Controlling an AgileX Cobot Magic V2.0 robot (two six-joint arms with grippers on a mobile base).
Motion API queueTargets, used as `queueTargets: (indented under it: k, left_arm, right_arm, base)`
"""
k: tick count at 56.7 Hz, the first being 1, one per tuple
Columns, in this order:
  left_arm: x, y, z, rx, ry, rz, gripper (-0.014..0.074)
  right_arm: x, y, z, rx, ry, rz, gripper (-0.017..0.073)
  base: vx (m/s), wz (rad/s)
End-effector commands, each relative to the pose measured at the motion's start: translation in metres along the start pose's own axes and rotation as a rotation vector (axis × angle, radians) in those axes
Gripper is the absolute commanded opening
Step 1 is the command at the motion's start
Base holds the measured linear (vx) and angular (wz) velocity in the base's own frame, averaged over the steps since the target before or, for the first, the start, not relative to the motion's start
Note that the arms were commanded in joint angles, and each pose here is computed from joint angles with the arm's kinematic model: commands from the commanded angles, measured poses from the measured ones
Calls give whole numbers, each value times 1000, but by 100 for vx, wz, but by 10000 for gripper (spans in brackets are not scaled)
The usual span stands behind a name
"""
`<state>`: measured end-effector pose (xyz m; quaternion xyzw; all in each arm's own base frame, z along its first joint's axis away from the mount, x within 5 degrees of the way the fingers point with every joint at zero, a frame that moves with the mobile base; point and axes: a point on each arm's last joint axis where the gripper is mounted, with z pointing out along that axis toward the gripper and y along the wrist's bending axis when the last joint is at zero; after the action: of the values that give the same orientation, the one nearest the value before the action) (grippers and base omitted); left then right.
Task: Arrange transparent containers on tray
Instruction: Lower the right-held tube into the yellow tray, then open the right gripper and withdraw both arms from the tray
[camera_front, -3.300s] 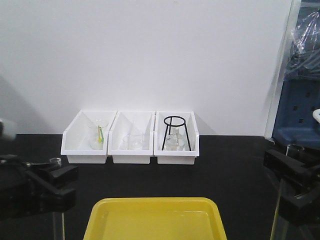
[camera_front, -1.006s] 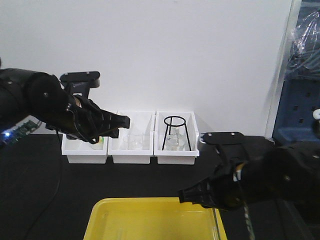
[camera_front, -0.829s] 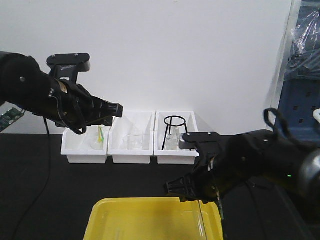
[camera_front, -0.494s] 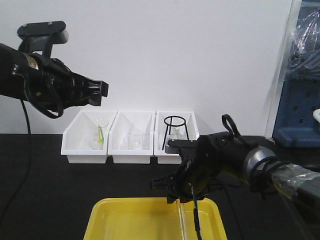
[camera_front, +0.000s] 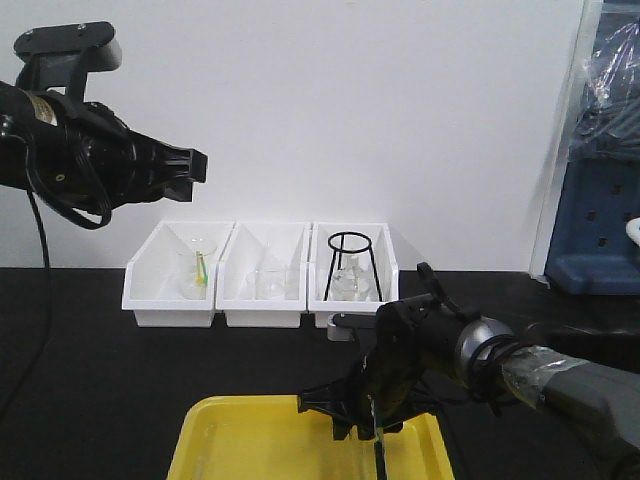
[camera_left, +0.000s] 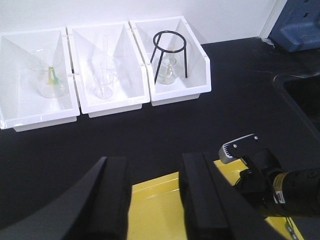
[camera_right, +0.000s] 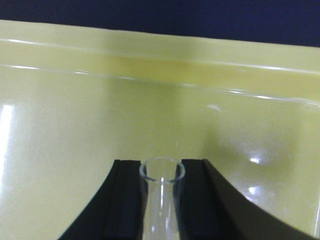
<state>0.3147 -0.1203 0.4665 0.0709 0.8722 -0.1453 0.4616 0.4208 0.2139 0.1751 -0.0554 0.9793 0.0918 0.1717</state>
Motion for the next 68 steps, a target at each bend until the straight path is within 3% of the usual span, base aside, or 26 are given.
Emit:
queueTargets:
  k: [1,15,34,42,52,57,62,64,68]
  left_arm:
    - [-16,-4,-29,29,-140,2,346]
    - [-16,-4,-29,33,-140,0,314]
    - [-16,-4,-28,31,-131,1,299]
    - [-14,-4,-28,28,-116,3,292]
    - [-14,-4,-28,26,-111,19,201]
    - [-13,-3,-28,23,-99,38,106]
    - [-10,-3,-28,18,-71,65,-4]
    - [-9,-3,-28,17,-59,76,-10]
    - [-7,-5,-28,35,-34,94,-9]
  right_arm:
    - [-17,4,-30,-33,-120,-5,0]
    - [-17,1,-21,-7,-121,-16,94]
    - [-18,1,-20,-3,-127,-22,380]
    - [-16,0,-26,5,-108,-27,435]
    - [-18,1,-52,16,-132,-101,358]
    - [-21,-1,-79,40,-174,-137,235]
    - [-22,-3,-110,74,-223,-170,41]
    - [-22,-4,-122,82,-244,-183,-18]
    - [-20,-3,-154,78,-303,-224,-14]
  base:
    - [0,0]
    - [0,0]
    - [0,0]
    - [0,0]
    - [0,0]
    - [0,0]
    - [0,0]
    - [0,0]
    - [0,0]
